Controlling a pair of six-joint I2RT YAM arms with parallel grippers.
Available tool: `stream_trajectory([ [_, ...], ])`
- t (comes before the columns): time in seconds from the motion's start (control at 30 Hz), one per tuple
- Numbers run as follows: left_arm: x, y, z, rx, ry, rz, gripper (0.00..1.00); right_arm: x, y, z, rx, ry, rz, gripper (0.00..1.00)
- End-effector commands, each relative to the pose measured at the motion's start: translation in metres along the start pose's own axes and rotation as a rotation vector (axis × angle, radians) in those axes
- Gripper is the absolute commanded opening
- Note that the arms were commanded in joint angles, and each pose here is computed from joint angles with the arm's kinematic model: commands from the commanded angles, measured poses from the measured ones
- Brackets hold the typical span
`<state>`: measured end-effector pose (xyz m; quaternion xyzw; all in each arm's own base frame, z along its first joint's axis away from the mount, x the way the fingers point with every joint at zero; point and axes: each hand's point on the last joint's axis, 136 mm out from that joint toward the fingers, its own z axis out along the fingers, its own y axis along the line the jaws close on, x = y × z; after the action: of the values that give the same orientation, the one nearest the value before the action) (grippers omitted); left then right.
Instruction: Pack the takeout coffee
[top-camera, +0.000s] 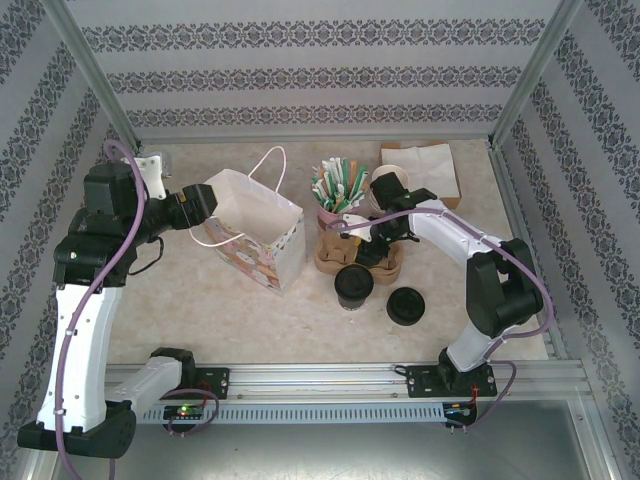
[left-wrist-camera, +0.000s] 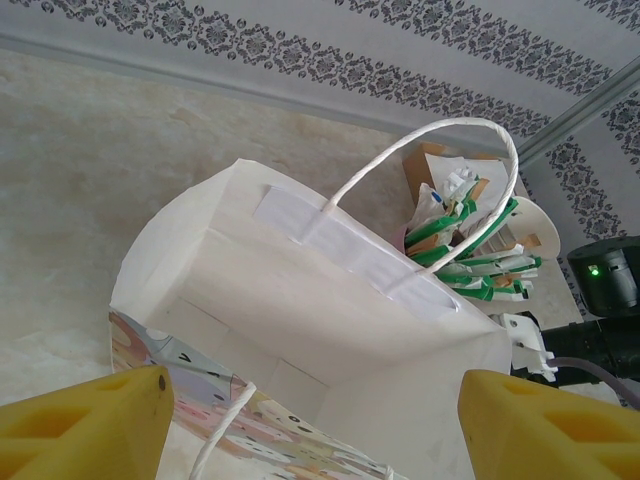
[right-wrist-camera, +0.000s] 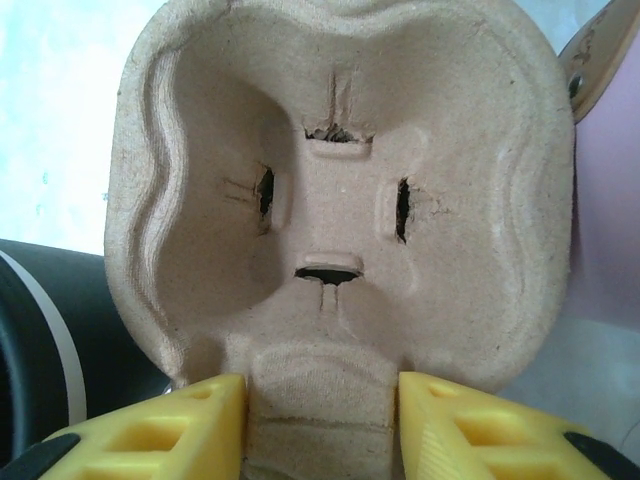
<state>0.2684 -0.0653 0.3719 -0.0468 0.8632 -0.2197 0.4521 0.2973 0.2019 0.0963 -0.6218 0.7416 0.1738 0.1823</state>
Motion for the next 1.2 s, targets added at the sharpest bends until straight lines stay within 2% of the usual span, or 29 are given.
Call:
stream_trajectory([
  [0.0,-0.004,-0.001,-0.009,-0.001,-0.025,0.003,0.76,0.014,0.011,0.008,-0.023,0.053,0.014,0.41],
  [0.17,-0.005,-0.001,-0.009,-0.002,-0.029,0.003,0.76,0.014,0.007,0.002,0.02,0.063,0.008,0.36],
  [0.53,-0.01,-0.004,-0.011,0.01,-0.043,0.006,0.76,-0.002,0.005,-0.034,0.13,0.007,-0.02,0.36],
  [0.87,-0.012,-0.005,-0.011,0.01,-0.04,0.016,0.76,-0.001,0.002,-0.049,0.163,0.013,0.043,0.38],
  [1.17,-0.036,-0.008,-0.009,-0.016,-0.045,0.069,0.76,0.007,0.005,-0.071,0.241,0.042,0.099,0.39],
])
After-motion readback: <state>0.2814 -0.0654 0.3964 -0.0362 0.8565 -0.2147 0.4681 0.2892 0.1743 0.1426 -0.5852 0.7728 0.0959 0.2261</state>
